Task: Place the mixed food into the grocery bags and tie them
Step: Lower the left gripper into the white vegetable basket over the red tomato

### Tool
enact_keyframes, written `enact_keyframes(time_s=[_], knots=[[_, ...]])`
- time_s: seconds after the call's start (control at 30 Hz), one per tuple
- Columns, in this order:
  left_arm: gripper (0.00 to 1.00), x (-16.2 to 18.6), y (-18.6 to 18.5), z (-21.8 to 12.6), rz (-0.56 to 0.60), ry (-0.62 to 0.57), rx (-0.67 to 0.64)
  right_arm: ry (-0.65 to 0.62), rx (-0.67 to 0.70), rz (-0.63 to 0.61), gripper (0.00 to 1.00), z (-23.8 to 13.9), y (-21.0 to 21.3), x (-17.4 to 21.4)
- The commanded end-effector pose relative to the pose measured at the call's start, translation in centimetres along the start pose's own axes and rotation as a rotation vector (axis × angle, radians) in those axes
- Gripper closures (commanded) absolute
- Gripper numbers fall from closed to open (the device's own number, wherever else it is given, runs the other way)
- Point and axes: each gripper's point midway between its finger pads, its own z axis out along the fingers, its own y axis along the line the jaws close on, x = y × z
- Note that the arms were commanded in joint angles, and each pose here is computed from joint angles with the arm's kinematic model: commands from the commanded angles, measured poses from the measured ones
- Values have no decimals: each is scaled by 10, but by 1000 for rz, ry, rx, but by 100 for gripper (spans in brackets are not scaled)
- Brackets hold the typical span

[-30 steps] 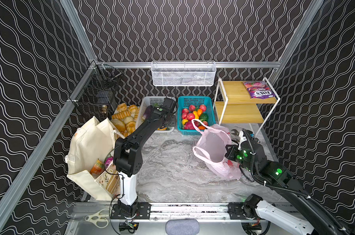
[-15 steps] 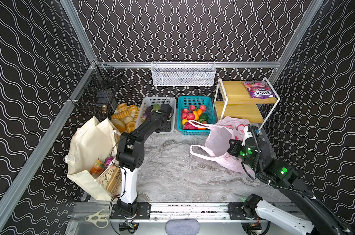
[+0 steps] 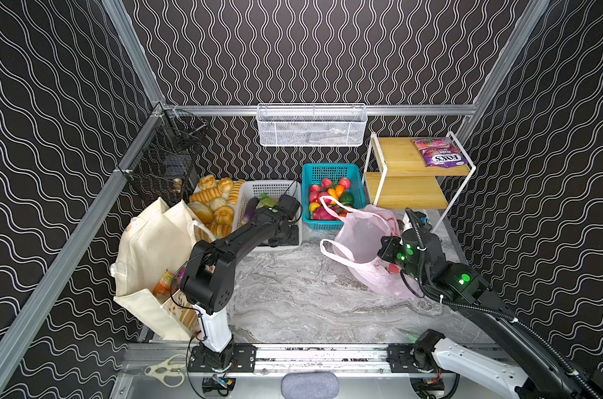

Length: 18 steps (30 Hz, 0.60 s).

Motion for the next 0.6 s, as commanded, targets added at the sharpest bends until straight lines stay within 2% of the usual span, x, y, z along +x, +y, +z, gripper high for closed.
enact_keyframes(time_s=[0.0,0.1,0.2,0.3,0.37,0.57], knots=[[40,22,-13,-9,2,30,4,-12,-11,22,100,1,1,-1],[41,37,-19,-20,12,35,8,-17,-8,30,100,1,-1,-1],[38,23,-25,-55,54,-91,1,-18,-17,30,100,1,1,-2],[35,0,-10,-83,75,-204,-68,-9,-39,25,100,3,6,0],[34,-14,3,-85,91,-225,-89,-5,-49,23,100,4,9,0],[33,-35,42,-66,105,-160,-147,-9,-62,30,100,4,11,-1]])
